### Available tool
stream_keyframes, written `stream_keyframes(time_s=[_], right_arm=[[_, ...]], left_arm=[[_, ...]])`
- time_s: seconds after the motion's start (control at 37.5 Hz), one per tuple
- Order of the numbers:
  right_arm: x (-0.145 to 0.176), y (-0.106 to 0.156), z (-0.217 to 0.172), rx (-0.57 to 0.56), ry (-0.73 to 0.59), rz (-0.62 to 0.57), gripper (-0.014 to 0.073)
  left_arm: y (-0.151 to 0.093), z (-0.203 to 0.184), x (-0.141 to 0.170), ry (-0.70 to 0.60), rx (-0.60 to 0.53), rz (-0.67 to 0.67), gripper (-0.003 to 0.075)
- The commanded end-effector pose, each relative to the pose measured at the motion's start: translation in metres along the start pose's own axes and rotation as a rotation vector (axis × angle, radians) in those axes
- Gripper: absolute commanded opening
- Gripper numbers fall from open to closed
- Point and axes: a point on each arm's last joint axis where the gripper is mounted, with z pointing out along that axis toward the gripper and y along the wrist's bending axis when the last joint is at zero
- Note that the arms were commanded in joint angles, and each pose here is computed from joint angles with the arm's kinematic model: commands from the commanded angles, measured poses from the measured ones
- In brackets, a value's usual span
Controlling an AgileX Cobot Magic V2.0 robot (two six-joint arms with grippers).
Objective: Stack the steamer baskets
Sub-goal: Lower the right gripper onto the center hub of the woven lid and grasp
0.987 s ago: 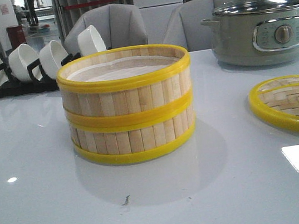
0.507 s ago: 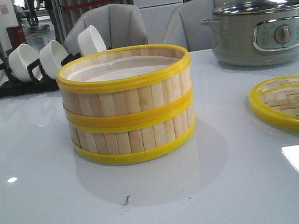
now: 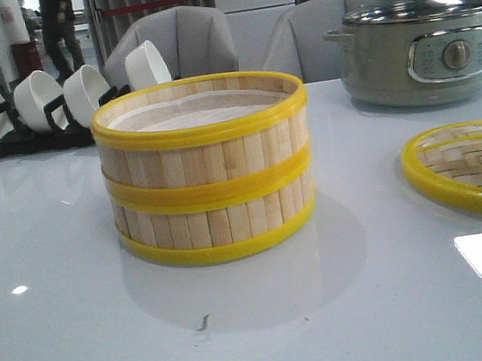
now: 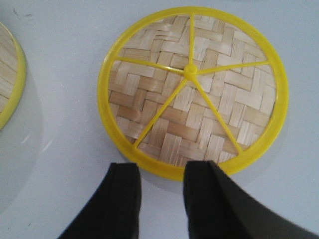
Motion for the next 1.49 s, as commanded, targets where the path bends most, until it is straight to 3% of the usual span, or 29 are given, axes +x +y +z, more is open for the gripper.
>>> stream_keyframes(time_s=[0.0,0.32,0.53,0.99,1.47], right_arm=[[-0.032,0.001,0.009,0.011,-0.089,-0.035,0.0342],[-0.064,-0.001,0.076,0.047,0.075,-0.079,0.0342],[-0.082,-0.001,0.101,0.054,0.099,-0.088,0.0342],[-0.089,-0.003,0.113,0.072,0.166,-0.105,0.0342],[-0.091,-0.015,0.115,0.090,0.148,-0.081,0.0342]], left_arm=[[-0.002,-0.002,-0.016,-0.102,0.020,-0.006,0.0087],[-0.002,-0.002,-0.016,-0.102,0.020,-0.006,0.0087],[-0.002,-0.002,-0.016,-0.102,0.020,-0.006,0.0087],[-0.002,-0.002,-0.016,-0.102,0.020,-0.006,0.0087],[-0.002,-0.002,-0.016,-0.102,0.020,-0.006,0.0087]])
